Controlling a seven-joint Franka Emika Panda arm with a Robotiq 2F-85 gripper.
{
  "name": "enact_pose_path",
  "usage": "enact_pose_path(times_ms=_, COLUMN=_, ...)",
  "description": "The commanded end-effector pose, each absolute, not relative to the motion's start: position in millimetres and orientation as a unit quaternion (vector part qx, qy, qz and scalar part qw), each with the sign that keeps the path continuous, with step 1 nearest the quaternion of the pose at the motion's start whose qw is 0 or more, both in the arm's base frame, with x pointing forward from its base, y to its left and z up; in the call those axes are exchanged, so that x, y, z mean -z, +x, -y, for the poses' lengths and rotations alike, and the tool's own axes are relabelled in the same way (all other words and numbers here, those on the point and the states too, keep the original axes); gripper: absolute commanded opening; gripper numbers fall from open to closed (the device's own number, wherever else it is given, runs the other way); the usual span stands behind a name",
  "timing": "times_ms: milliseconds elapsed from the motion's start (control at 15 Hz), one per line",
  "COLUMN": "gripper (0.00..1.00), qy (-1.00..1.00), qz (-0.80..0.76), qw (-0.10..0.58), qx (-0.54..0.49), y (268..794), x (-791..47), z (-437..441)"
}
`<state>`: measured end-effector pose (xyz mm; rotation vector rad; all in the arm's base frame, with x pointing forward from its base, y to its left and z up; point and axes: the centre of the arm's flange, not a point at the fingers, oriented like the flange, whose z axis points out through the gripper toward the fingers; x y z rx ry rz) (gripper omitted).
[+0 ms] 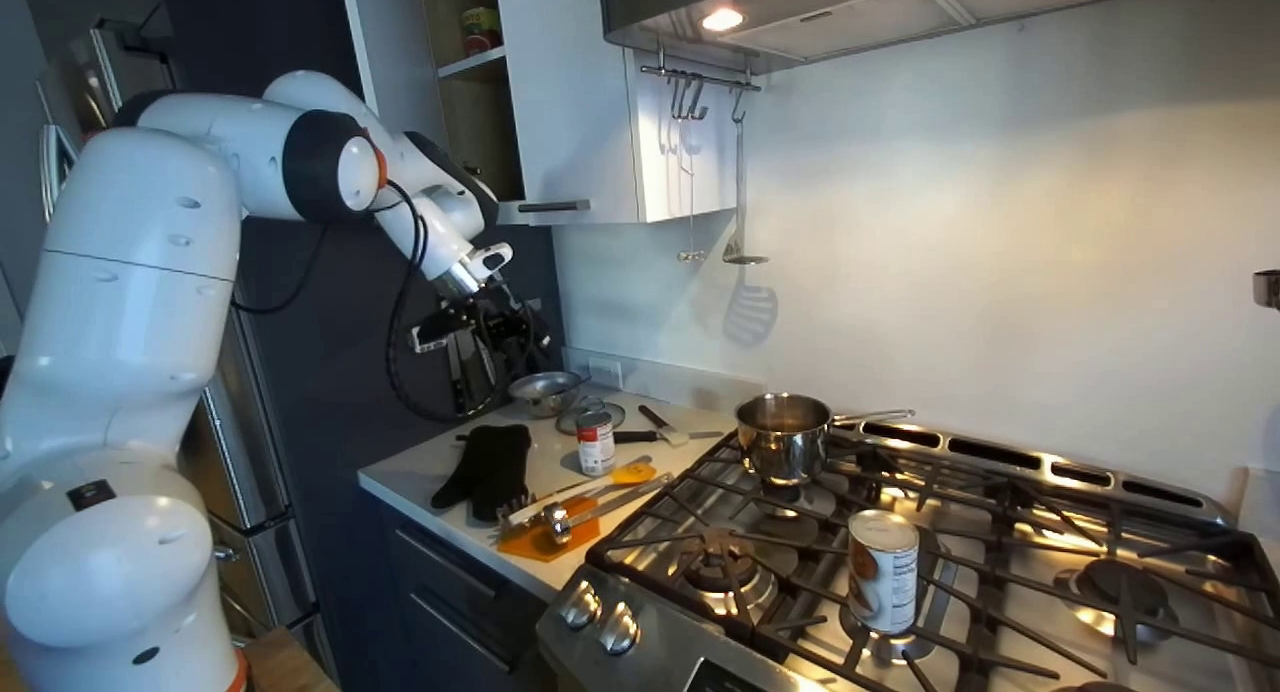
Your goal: Put the brown oven mitt on the left side of the counter.
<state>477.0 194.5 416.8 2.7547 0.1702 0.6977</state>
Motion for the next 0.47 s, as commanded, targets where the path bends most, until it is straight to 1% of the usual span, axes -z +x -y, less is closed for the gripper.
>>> enact_pose_path(times_ms=0, gripper=1.00, qy=0.968, qz=0.002, qw=0.151, qx=-0.203, y=457.5, x=-443.0, z=-153.9)
enact_pose_path(times_ms=133, gripper=1.00, qy=0.970, qz=0.003, qw=0.147, qx=-0.191, y=451.7, x=-451.8, z=-136.0)
enact_pose_path(times_ms=200, gripper=1.00, qy=0.967, qz=0.000, qw=0.148, qx=-0.207, y=467.9, x=-438.9, z=-157.7)
enact_pose_path(times_ms=400, gripper=1.00, qy=0.968, qz=0.007, qw=0.146, qx=-0.203, y=465.3, x=-450.2, z=-143.0)
